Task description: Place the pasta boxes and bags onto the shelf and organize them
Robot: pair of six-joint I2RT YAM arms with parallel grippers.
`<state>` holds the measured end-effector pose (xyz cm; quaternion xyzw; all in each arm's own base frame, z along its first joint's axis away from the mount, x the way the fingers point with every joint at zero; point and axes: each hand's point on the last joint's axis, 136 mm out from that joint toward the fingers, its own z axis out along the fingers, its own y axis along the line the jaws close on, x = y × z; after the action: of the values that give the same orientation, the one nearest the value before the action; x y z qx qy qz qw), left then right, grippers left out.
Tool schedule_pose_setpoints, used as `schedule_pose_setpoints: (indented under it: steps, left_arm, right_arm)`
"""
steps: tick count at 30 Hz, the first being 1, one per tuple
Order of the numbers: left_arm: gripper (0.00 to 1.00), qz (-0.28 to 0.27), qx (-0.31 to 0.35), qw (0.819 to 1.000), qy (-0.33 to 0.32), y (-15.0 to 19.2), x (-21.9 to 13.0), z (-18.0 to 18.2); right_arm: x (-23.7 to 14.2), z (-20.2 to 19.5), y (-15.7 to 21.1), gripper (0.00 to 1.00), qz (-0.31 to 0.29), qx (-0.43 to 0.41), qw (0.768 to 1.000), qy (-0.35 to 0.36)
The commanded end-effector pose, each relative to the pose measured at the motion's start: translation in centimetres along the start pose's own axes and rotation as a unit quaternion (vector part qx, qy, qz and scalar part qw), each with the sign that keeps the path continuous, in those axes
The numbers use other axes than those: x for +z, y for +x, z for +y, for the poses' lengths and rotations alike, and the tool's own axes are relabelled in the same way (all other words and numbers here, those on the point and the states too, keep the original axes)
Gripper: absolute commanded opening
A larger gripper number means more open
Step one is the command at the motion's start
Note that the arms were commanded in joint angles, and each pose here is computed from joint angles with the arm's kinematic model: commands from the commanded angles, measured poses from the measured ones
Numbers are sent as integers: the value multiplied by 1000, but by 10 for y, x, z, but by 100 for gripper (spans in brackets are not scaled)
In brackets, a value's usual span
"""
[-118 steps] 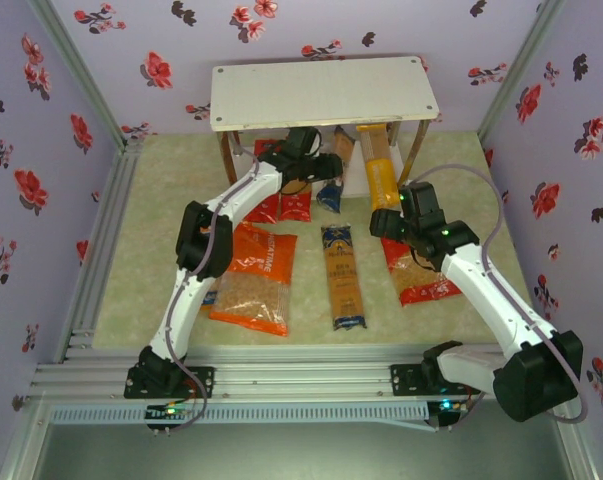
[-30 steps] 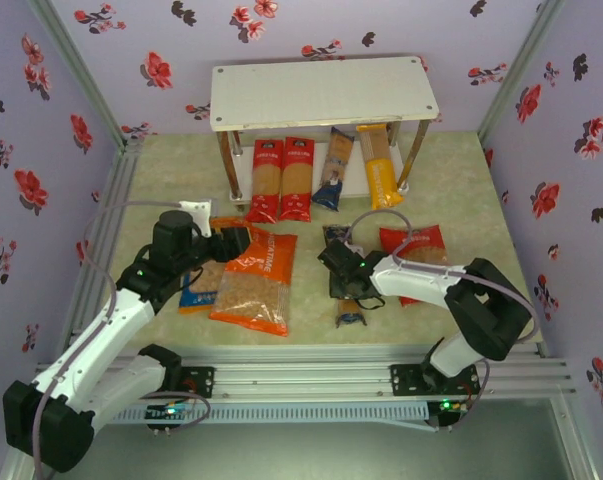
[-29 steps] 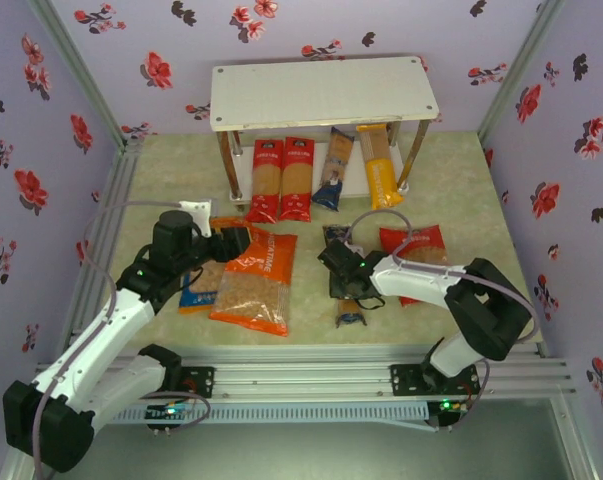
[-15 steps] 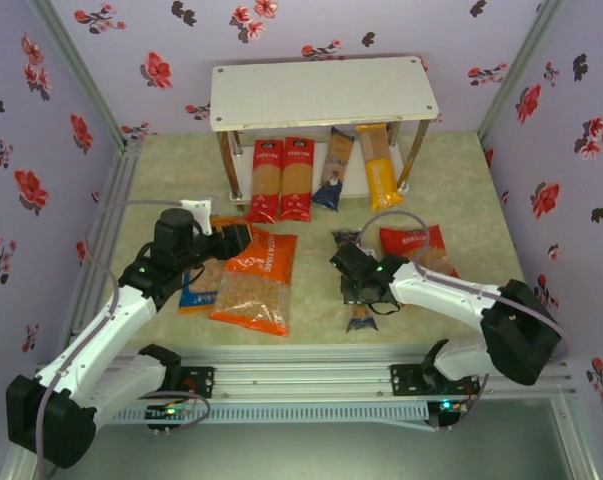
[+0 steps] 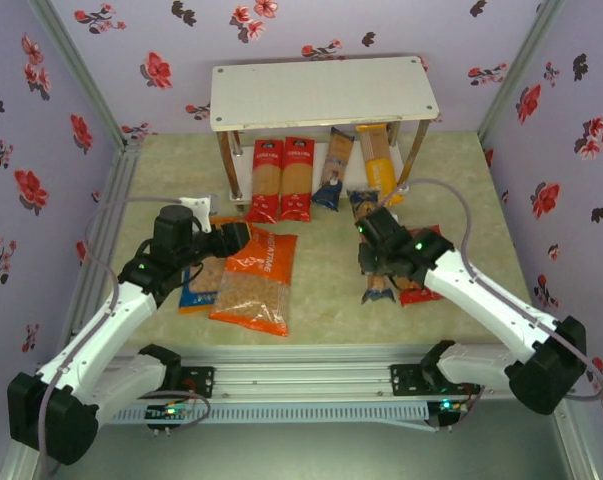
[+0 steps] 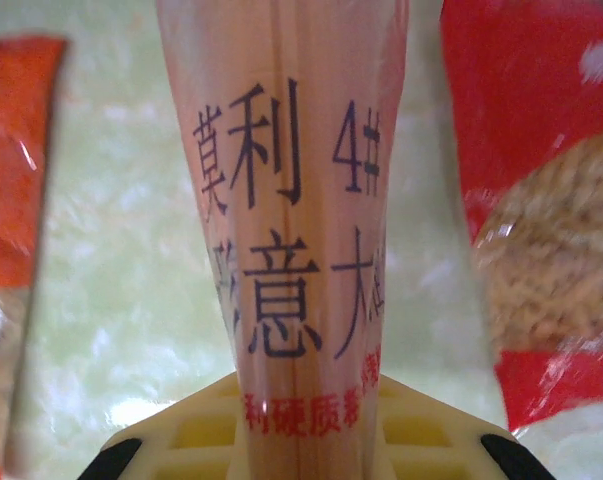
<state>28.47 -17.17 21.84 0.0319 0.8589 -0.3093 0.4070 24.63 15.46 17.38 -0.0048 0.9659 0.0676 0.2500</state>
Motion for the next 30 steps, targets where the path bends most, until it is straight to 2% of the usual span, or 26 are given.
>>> schedule_pose_setpoints:
  steps: [1,10,17,30]
  left_arm:
    - [66,-5,13,1000,14,-11,-3,-9]
    - [66,-6,16,1000,15,-15,-7,-11]
    - [65,-11,16,1000,16,-18,-12,-13]
    - [65,-12,11,1000,1,-17,-18,-3]
  right_arm:
    - [-5,5,-61,0,-55,-21,998,2]
    - [56,4,-149,0,-39,-13,999,19]
    - [90,-5,-194,0,-41,-10,998,47]
    - [143,-13,-221,0,-13,-9,998,64]
